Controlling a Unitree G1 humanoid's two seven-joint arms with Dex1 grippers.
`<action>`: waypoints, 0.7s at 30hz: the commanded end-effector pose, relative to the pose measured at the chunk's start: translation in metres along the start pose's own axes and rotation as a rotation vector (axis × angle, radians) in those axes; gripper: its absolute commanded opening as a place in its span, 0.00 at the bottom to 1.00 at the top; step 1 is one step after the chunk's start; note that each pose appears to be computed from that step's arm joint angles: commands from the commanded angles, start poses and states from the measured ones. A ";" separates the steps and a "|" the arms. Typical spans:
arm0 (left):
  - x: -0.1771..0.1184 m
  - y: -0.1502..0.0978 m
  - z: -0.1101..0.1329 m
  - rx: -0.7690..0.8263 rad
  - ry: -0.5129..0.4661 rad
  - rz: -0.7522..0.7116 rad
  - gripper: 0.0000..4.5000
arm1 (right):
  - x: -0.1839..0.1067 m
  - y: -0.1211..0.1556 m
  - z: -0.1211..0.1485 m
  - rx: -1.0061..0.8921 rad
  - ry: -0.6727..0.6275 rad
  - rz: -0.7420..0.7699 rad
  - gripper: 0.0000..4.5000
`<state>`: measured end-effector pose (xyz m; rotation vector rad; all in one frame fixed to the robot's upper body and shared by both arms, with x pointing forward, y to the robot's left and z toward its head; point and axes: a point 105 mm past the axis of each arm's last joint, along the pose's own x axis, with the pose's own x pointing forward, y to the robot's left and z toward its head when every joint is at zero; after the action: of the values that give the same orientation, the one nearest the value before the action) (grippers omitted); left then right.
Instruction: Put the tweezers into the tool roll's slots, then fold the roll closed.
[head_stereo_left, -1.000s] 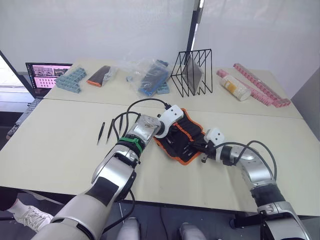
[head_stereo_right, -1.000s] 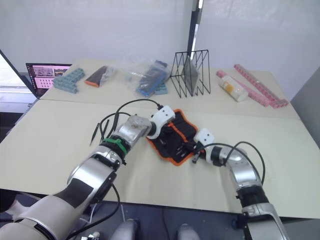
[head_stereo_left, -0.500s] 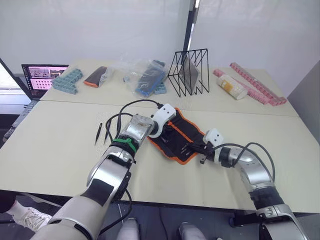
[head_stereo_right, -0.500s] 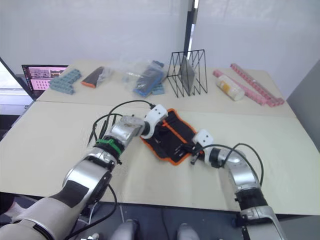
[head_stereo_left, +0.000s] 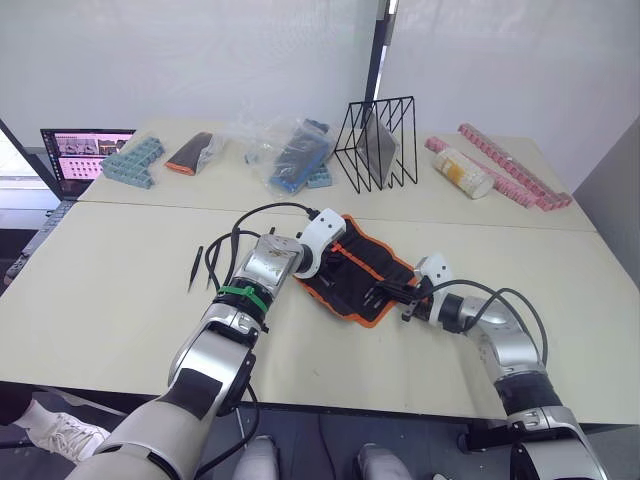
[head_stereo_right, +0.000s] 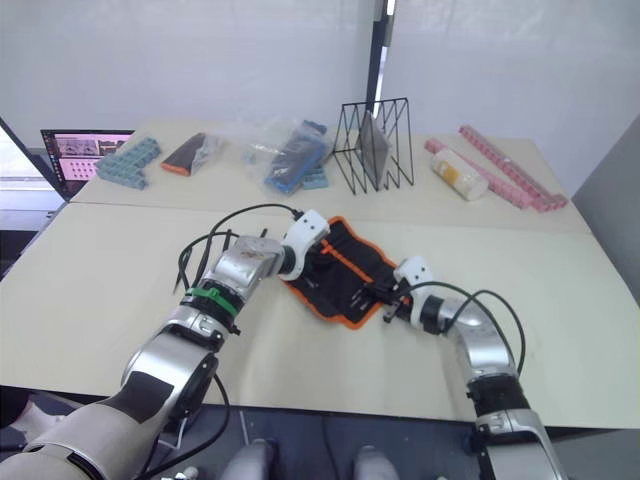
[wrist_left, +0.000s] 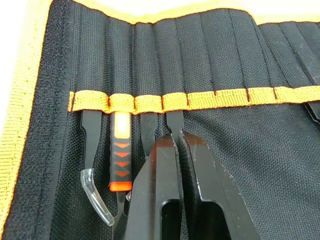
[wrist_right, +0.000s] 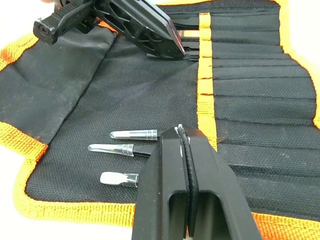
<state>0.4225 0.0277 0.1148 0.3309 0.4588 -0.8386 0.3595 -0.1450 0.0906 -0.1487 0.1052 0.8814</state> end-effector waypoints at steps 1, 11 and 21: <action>0.001 0.000 -0.009 -0.011 0.033 0.011 0.00 | -0.002 -0.009 0.026 -0.007 -0.100 -0.026 0.00; 0.001 0.001 -0.008 0.008 0.030 0.013 0.00 | 0.001 -0.013 0.007 -0.049 0.016 -0.045 0.00; -0.015 0.006 0.002 -0.047 -0.006 -0.005 0.35 | 0.004 -0.010 -0.019 -0.052 0.133 -0.024 0.00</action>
<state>0.4172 0.0314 0.1163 0.2907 0.4765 -0.8530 0.3710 -0.1426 0.0915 -0.2539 0.1256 0.8785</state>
